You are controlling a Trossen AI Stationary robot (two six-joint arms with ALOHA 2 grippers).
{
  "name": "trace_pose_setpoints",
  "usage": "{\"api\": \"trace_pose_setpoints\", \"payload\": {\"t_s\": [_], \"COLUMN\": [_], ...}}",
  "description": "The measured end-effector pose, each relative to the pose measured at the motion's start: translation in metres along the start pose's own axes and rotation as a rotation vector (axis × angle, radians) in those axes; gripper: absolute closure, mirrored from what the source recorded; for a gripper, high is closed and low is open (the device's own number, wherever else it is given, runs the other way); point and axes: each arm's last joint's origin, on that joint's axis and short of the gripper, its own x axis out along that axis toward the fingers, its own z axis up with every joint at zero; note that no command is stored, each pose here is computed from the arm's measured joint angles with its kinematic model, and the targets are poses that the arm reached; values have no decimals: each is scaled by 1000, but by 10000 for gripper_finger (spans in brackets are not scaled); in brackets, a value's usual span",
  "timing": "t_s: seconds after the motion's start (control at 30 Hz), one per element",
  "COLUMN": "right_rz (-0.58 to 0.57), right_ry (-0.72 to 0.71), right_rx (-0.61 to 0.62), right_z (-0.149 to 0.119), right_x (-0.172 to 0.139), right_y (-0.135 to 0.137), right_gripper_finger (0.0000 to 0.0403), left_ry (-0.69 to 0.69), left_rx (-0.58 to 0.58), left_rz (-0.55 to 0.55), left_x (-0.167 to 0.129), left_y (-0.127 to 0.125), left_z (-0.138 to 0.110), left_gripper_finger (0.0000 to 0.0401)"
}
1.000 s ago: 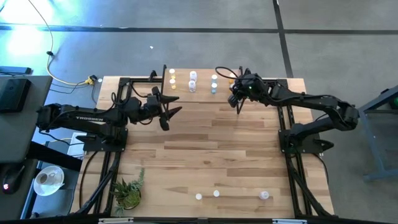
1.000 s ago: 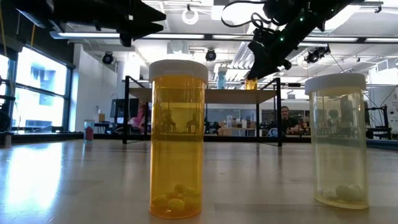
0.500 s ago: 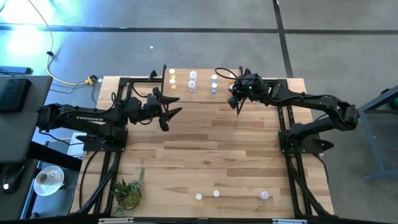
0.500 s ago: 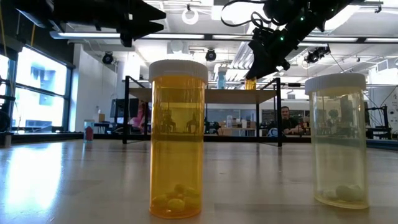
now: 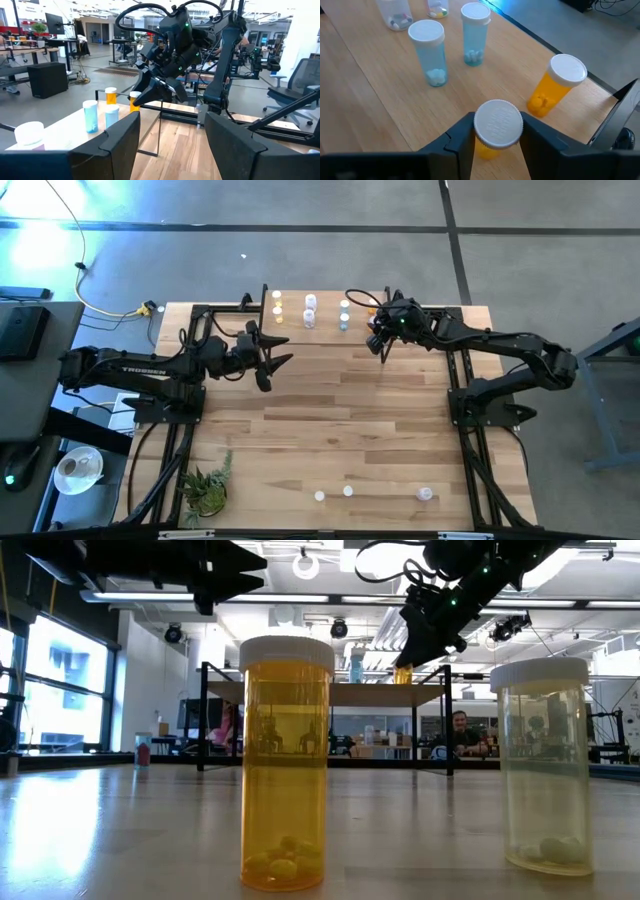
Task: Pick and place medicine bottles onto shelf by color
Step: Put the top orange pill bottle on the shelf aligned with the orange pill bottle, then put the blue pill bottle on the shelf aligned with the blue pill bottles
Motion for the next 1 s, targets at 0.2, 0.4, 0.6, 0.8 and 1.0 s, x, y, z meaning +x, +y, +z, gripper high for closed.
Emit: {"api": "trace_pose_setpoints", "payload": {"t_s": [0.2,0.4,0.6,0.8,1.0], "right_rz": [0,-1,-1,3,16], "right_ry": [-2,-22,-24,-62,-127], "right_rx": [1,6,6,-2,19], "right_z": [0,2,2,7,13], "right_x": [0,0,-1,-11,-31], "right_y": [0,0,0,-2,-5], "right_gripper_finger": [251,242,240,240,240], "left_ry": [0,7,23,22,26], "left_rx": [0,1,15,30,30], "left_rz": [0,3,10,11,11], "left_x": [0,0,0,0,0], "left_y": [0,0,0,0,0], "left_z": [0,-1,-2,-2,-2], "left_gripper_finger": [188,188,188,188,188]}}
